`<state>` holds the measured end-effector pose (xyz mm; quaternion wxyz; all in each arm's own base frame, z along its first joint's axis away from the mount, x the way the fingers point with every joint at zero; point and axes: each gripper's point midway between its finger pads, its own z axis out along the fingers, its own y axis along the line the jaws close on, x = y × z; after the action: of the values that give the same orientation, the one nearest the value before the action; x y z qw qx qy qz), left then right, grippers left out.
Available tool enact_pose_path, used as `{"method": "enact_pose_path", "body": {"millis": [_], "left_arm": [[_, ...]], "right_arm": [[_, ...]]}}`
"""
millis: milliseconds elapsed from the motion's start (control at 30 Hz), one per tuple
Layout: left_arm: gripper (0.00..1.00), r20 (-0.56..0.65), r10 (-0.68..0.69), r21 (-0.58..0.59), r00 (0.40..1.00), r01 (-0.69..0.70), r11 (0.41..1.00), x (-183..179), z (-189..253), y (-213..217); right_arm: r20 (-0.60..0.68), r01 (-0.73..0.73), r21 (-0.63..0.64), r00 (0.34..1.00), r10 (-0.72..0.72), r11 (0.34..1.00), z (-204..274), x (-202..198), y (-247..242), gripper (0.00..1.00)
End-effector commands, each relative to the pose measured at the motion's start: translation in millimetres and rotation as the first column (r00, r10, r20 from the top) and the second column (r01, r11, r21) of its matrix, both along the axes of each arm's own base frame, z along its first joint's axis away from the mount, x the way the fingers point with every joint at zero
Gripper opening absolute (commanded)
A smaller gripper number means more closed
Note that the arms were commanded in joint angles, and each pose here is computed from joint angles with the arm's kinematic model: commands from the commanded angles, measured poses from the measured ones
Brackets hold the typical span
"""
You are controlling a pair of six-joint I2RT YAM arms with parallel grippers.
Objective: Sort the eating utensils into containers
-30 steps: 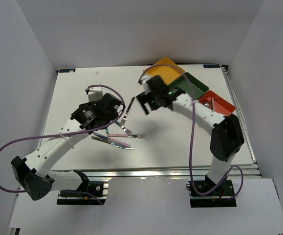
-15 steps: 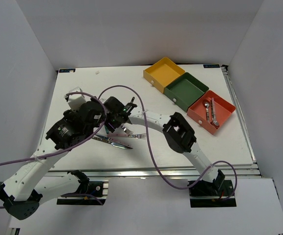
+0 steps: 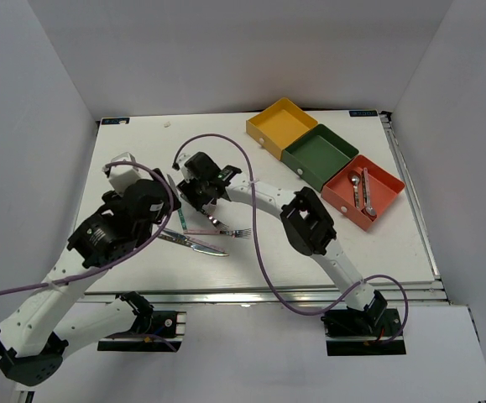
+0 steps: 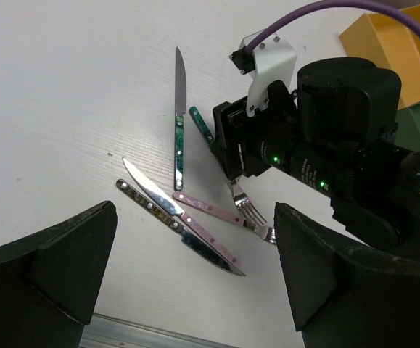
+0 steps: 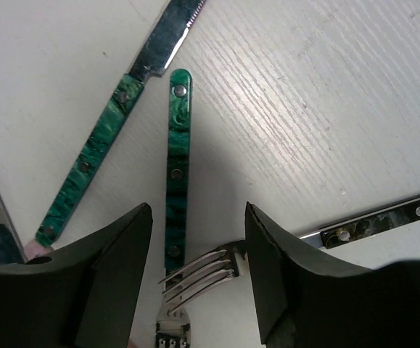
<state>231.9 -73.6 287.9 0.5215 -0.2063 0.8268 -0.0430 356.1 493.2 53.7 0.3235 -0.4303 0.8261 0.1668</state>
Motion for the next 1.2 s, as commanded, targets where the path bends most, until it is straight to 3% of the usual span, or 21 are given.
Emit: {"method": "enact_pose_path", "body": {"millis": [0,200,300,400,433,500,667,733,800,833,900,933,1067,1100,1167], "left_arm": [[0.98,-0.005,-0.017,0.020,1.000,0.017,1.000,5.9,-0.7,-5.5],[0.98,-0.010,-0.018,0.026,1.000,0.019,0.999,10.9,-4.1,-9.6],[0.98,-0.015,-0.019,0.022,1.000,0.019,1.000,11.5,-7.0,-11.4],[0.98,-0.015,-0.014,0.021,1.000,0.015,1.000,11.6,-8.9,-11.1],[0.98,-0.016,-0.014,0.022,1.000,0.015,1.000,11.3,-9.7,-10.8],[0.98,-0.018,-0.011,0.026,1.000,0.012,1.000,11.0,-10.5,-10.0],[0.98,-0.011,0.002,0.030,1.000,-0.002,1.000,10.9,-9.3,-6.9],[0.98,-0.007,0.004,0.030,1.000,-0.003,1.000,11.4,-9.0,-6.8],[0.98,-0.005,0.002,0.025,1.000,-0.002,1.000,12.9,-9.9,-8.7],[0.98,-0.008,0.002,0.027,1.000,-0.002,1.000,12.8,-11.1,-8.6],[0.98,-0.009,-0.003,0.021,1.000,0.003,1.000,14.0,-12.3,-11.3],[0.98,-0.014,-0.006,0.022,1.000,0.006,1.000,14.4,-14.2,-11.9],[0.98,-0.054,-0.056,0.016,0.997,0.057,0.998,16.1,-27.1,-25.1],[0.98,-0.074,-0.064,0.024,0.995,0.066,0.998,17.2,-32.9,-28.2],[0.98,-0.103,-0.078,0.028,0.992,0.081,0.996,17.5,-40.1,-32.4]], "right_arm": [[-0.027,-0.044,-0.010,0.999,0.043,0.999,-18.1,-2.2,0.1,0.59],[-0.111,-0.096,-0.042,0.990,0.091,0.994,-43.0,-29.2,-1.7,0.55],[-0.149,-0.093,-0.071,0.985,0.082,0.993,-56.5,-36.5,-7.2,0.46],[-0.148,-0.080,-0.081,0.987,0.068,0.993,-56.3,-38.0,-8.4,0.25],[-0.140,-0.073,-0.079,0.988,0.061,0.994,-52.8,-36.7,-7.5,0.13],[-0.114,-0.034,-0.039,0.993,0.029,0.999,-30.9,-30.6,-0.8,0.00],[-0.065,0.021,0.205,0.998,-0.007,0.978,76.1,-18.1,24.7,0.00],[-0.076,0.102,0.302,0.994,-0.083,0.948,121.6,1.4,17.7,0.00],[-0.088,0.209,0.398,0.978,-0.190,0.893,182.1,25.7,-17.5,0.00],[-0.118,0.258,0.385,0.966,-0.230,0.886,171.5,36.7,-29.6,0.00],[-0.120,0.322,0.439,0.946,-0.300,0.839,202.4,52.9,-65.5,0.00],[-0.146,0.393,0.407,0.919,-0.365,0.825,183.0,71.6,-101.2,0.00],[-0.101,0.536,0.381,0.834,-0.542,0.753,184.6,123.6,-203.7,0.00],[-0.077,0.600,0.364,0.782,-0.619,0.712,183.2,145.1,-242.8,0.00],[-0.053,0.640,0.335,0.746,-0.664,0.692,177.8,165.1,-275.8,0.00]]}}
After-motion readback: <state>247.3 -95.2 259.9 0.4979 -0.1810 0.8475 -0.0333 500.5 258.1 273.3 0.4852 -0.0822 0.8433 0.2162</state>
